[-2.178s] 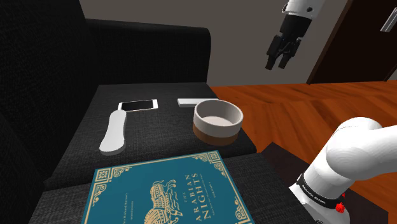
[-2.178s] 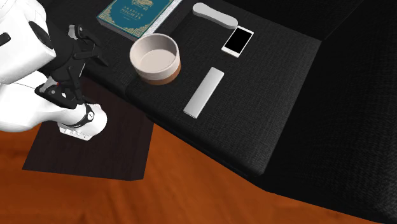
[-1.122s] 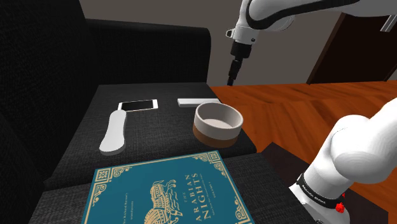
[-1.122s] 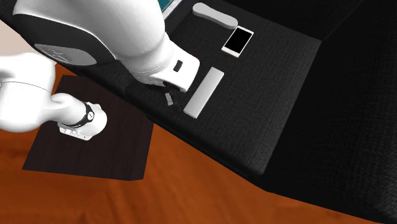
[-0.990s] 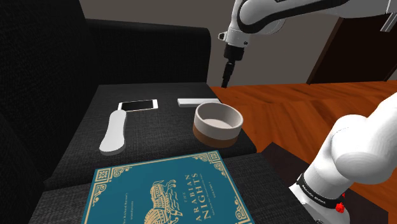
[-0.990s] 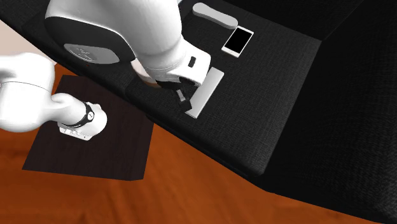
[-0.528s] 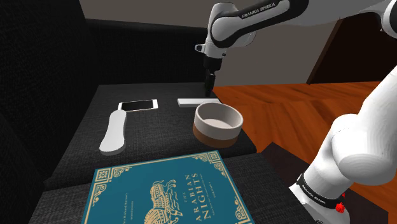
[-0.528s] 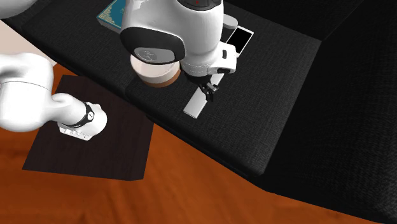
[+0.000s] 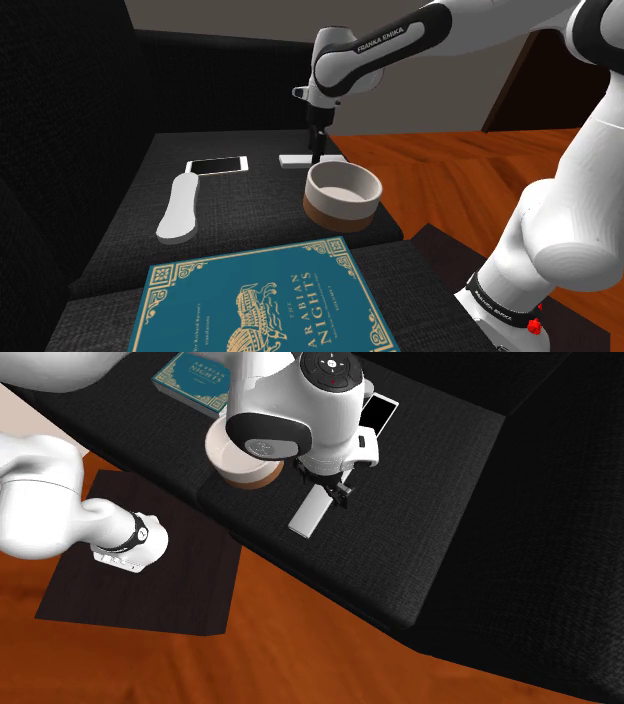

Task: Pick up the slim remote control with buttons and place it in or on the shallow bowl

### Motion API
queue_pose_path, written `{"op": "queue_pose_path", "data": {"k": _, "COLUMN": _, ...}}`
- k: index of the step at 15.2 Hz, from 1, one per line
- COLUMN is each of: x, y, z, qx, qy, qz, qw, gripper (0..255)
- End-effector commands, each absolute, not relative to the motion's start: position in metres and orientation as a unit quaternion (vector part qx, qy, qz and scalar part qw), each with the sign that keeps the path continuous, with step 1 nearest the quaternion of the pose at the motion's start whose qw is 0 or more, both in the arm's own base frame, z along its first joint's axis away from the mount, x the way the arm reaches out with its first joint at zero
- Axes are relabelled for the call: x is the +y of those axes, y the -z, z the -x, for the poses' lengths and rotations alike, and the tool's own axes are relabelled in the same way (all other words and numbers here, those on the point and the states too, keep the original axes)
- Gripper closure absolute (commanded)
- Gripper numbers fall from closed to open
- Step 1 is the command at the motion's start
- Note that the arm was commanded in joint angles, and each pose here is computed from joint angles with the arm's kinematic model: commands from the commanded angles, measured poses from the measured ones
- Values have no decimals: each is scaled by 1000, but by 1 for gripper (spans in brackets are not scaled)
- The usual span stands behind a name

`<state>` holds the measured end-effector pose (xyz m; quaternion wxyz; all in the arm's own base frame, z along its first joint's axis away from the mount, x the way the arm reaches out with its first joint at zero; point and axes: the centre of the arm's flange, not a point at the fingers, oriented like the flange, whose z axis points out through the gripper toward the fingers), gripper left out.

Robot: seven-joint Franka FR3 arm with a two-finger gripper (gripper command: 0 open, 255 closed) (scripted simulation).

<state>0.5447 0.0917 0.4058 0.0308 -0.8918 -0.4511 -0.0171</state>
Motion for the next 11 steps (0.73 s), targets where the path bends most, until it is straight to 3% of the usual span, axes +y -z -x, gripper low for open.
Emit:
{"op": "queue_pose_path", "data": {"k": 1, "x": 92, "y": -395, "z": -544, "qx": -451, "qy": 17, "qz": 892, "qw": 31, "gripper": 0}}
{"op": "queue_pose_path", "data": {"k": 9, "x": 92, "y": -392, "z": -544, "qx": -451, "qy": 17, "qz": 892, "qw": 31, "gripper": 0}}
{"op": "queue_pose_path", "data": {"k": 10, "x": 92, "y": -392, "z": -544, "qx": -451, "qy": 17, "qz": 892, "qw": 31, "gripper": 255}}
{"op": "queue_pose_path", "data": {"k": 11, "x": 92, "y": -392, "z": -544, "qx": -451, "qy": 17, "qz": 892, "qw": 31, "gripper": 255}}
